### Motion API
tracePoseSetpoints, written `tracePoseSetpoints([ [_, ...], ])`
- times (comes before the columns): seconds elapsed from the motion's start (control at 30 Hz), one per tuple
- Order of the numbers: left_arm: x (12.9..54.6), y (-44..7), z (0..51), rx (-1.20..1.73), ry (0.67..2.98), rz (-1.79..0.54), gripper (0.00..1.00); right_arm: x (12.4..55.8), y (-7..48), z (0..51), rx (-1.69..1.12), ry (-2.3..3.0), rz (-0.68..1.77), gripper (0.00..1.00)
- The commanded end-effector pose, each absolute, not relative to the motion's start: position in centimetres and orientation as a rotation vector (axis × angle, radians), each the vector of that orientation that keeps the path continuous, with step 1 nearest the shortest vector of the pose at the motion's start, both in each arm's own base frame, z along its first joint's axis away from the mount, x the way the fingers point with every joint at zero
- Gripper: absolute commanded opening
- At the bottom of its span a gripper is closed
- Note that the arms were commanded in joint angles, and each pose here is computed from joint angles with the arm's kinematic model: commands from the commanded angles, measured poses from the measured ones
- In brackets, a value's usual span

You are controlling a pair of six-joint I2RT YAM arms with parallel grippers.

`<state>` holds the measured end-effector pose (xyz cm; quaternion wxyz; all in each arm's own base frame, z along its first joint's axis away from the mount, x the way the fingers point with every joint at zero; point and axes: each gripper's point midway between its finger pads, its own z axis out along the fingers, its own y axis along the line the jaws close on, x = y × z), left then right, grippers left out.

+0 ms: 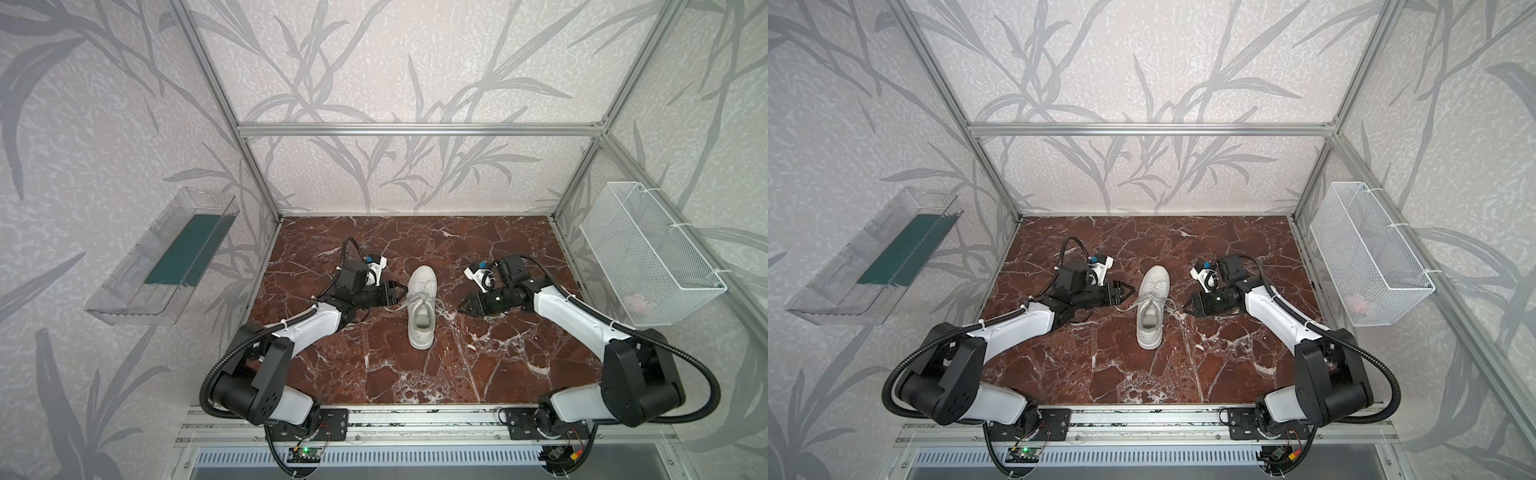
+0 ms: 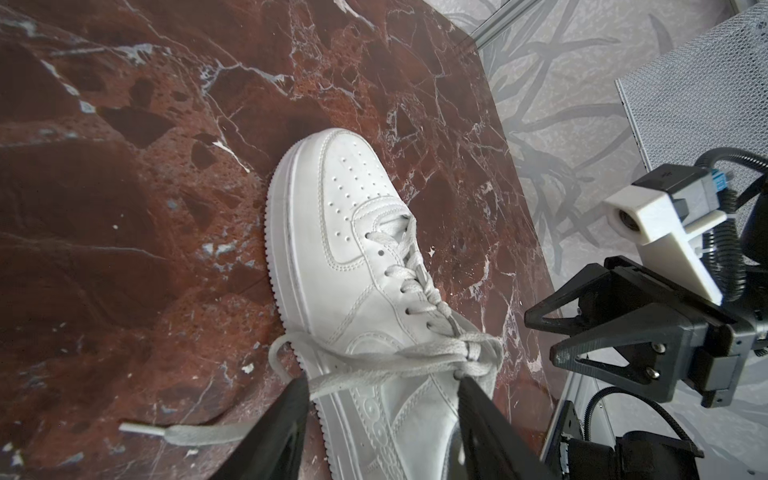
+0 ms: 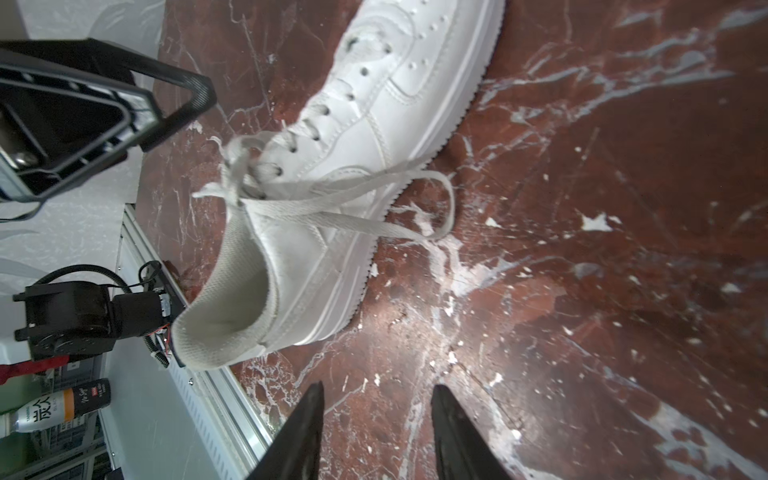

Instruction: Tie the shoes

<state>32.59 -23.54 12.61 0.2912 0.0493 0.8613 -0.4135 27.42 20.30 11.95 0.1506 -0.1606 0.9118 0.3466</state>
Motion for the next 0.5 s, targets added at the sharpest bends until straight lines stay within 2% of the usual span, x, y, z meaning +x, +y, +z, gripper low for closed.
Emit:
tracePoseSetpoints([
  [0.0,31.1,-24.7,13.7,0.182,2.273,-1.17,0.57,28.5,22.5,14.2,-0.476,2.552,1.055,0.43],
  [0.47,29.5,-27.1,13.9,0.217,2.254,-1.264,0.52,29.0,27.1,14.7,-0.568,2.532,1.114,0.4],
])
